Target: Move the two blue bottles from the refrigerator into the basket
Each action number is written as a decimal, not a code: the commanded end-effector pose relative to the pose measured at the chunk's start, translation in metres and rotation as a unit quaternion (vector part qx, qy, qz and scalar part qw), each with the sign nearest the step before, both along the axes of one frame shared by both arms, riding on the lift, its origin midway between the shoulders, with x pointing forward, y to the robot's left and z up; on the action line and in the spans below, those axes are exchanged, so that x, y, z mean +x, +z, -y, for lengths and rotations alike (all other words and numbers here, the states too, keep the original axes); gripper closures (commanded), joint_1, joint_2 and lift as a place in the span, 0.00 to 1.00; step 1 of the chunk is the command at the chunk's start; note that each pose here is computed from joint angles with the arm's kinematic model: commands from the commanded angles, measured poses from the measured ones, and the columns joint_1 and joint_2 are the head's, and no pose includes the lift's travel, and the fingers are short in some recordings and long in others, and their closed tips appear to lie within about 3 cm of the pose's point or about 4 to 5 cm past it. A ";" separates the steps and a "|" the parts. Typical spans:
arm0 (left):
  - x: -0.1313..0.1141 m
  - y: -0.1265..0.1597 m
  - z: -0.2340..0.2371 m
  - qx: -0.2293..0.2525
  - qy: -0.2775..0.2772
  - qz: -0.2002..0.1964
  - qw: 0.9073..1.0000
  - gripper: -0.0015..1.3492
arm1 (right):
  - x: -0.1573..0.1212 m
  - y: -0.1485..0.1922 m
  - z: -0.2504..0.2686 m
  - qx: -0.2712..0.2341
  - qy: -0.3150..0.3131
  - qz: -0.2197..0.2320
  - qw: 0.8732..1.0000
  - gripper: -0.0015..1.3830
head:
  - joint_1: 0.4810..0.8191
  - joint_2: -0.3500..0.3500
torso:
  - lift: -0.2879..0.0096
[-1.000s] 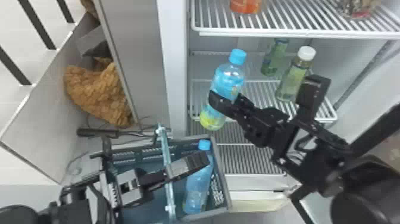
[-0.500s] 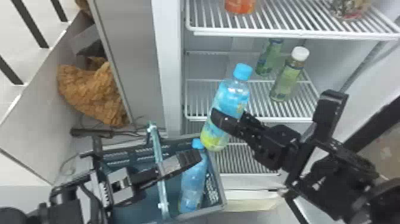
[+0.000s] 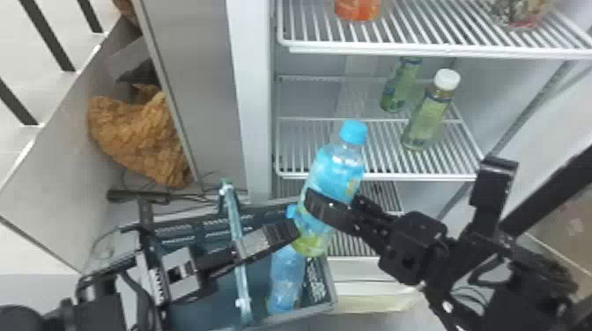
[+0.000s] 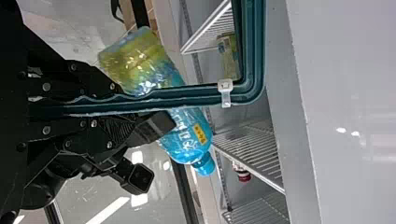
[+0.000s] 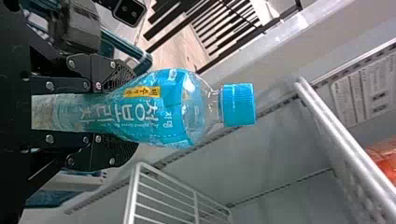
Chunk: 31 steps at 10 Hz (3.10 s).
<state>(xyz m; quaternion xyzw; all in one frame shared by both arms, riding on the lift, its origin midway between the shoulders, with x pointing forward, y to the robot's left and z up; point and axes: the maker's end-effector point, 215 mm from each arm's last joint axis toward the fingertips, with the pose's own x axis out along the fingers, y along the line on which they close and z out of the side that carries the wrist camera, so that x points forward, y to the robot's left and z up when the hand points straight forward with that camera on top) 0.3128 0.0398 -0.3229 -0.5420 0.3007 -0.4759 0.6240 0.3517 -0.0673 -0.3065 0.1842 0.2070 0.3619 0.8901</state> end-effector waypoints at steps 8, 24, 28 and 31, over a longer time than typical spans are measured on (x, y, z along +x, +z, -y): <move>0.001 0.006 0.004 -0.006 -0.004 0.005 1.000 0.89 | -0.023 -0.054 -0.022 0.047 0.033 -0.089 0.994 0.15 | 0.63 0.48 | 0.23; -0.006 0.002 0.005 -0.012 -0.002 -0.006 1.000 0.89 | -0.020 -0.046 0.138 -0.018 -0.166 0.091 0.982 0.08 | 0.63 0.10 | 0.23; -0.010 -0.005 -0.004 -0.018 0.018 -0.020 0.999 0.89 | -0.039 -0.034 0.161 -0.075 -0.191 0.131 0.970 0.09 | 0.63 0.05 | 0.23; -0.009 -0.007 -0.008 -0.018 0.027 -0.023 0.999 0.89 | -0.054 -0.016 0.192 -0.123 -0.218 0.151 0.956 0.09 | 0.63 0.00 | 0.23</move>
